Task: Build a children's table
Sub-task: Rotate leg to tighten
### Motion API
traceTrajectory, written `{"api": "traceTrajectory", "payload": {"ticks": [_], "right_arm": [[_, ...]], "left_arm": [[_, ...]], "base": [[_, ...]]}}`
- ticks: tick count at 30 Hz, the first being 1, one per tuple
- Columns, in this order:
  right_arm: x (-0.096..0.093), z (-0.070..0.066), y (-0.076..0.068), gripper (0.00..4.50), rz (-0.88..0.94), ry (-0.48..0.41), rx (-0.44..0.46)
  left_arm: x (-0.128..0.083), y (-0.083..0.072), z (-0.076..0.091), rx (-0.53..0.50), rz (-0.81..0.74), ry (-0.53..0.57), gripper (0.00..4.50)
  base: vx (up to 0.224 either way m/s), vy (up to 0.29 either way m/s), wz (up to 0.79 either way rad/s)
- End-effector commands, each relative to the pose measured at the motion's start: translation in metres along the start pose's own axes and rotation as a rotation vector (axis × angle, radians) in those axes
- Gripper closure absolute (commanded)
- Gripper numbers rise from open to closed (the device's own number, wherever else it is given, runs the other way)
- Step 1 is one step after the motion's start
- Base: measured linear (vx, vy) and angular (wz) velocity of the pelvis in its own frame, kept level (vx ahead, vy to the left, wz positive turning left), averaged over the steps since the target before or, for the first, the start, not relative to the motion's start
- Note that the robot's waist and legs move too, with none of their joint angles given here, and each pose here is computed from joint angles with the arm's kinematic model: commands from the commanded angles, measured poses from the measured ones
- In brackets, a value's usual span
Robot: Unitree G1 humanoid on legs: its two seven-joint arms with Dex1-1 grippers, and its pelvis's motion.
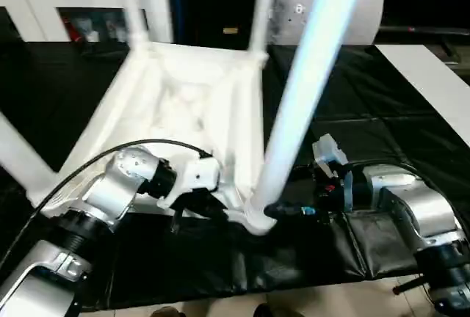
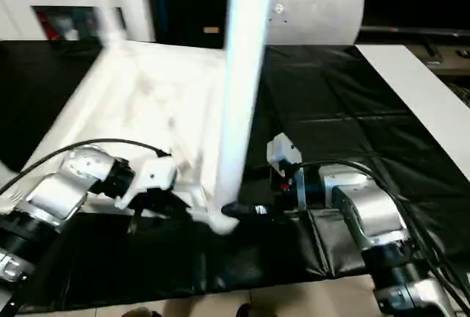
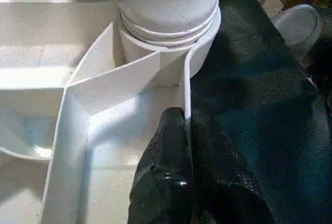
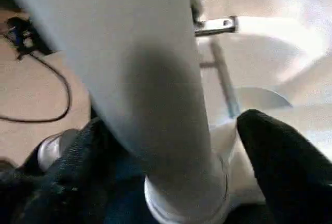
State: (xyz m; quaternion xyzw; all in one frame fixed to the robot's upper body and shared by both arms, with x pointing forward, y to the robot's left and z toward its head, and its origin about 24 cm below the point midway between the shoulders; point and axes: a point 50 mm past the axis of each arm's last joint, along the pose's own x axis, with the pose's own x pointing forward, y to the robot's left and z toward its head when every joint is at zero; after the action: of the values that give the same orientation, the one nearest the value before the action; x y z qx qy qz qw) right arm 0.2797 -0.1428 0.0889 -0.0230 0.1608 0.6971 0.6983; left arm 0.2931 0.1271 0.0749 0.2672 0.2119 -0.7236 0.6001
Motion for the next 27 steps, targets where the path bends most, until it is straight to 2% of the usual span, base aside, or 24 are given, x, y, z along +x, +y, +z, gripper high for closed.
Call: {"api": "traceTrajectory", "payload": {"ticks": [1, 4, 9, 10, 11, 17, 18, 20, 22, 24, 25, 27], "right_arm": [[-0.001, -0.001, -0.001, 1.16, 0.026, 0.022, 0.006], [0.000, -0.001, -0.001, 1.31, 0.044, 0.023, 0.013], [0.000, -0.003, -0.001, 1.90, 0.060, 0.027, 0.020], [0.000, -0.003, -0.001, 1.90, 0.063, 0.029, 0.021], [0.000, -0.004, -0.001, 2.10, 0.069, 0.032, 0.025], [0.002, -0.004, 0.001, 2.33, 0.086, 0.025, 0.040], [0.005, -0.002, 0.002, 2.36, 0.074, -0.014, 0.060], [0.005, -0.002, 0.002, 2.37, 0.070, -0.025, 0.066], [0.017, -0.002, 0.003, 2.37, -0.042, -0.064, 0.084], [0.022, -0.003, 0.001, 2.38, -0.102, -0.062, 0.079], [0.029, -0.005, -0.005, 2.39, -0.229, -0.058, 0.096], [0.033, -0.007, -0.008, 2.41, -0.287, -0.056, 0.108]], "left_arm": [[0.005, 0.000, 0.011, 0.070, -0.076, -0.005, 4.50], [0.004, 0.001, 0.011, 0.074, -0.077, 0.000, 4.50], [0.002, 0.001, 0.009, 0.075, -0.077, 0.007, 4.50], [0.002, 0.001, 0.008, 0.074, -0.077, 0.008, 4.50], [0.002, 0.001, 0.008, 0.074, -0.078, 0.009, 4.50], [0.002, 0.001, 0.007, 0.058, -0.060, 0.001, 4.50], [0.002, 0.003, 0.007, 0.026, -0.027, -0.015, 4.50], [0.002, 0.003, 0.007, 0.015, -0.017, -0.021, 4.50], [0.005, 0.008, 0.010, -0.082, 0.090, -0.070, 4.50], [0.006, 0.010, 0.011, -0.108, 0.124, -0.076, 4.50], [0.010, 0.013, 0.015, -0.162, 0.189, -0.098, 4.50], [0.012, 0.015, 0.016, -0.189, 0.218, -0.108, 4.50]], "base": [[0.000, 0.000, 0.00], [0.000, 0.000, 0.00], [0.000, 0.000, 0.00], [0.000, 0.000, 0.00], [0.000, 0.000, 0.00], [0.000, 0.000, 0.00], [0.000, 0.000, 0.00], [0.000, 0.000, 0.00], [0.000, 0.000, 0.00], [0.000, 0.000, 0.00], [0.000, 0.000, 0.00], [0.000, 0.000, 0.00]]}}
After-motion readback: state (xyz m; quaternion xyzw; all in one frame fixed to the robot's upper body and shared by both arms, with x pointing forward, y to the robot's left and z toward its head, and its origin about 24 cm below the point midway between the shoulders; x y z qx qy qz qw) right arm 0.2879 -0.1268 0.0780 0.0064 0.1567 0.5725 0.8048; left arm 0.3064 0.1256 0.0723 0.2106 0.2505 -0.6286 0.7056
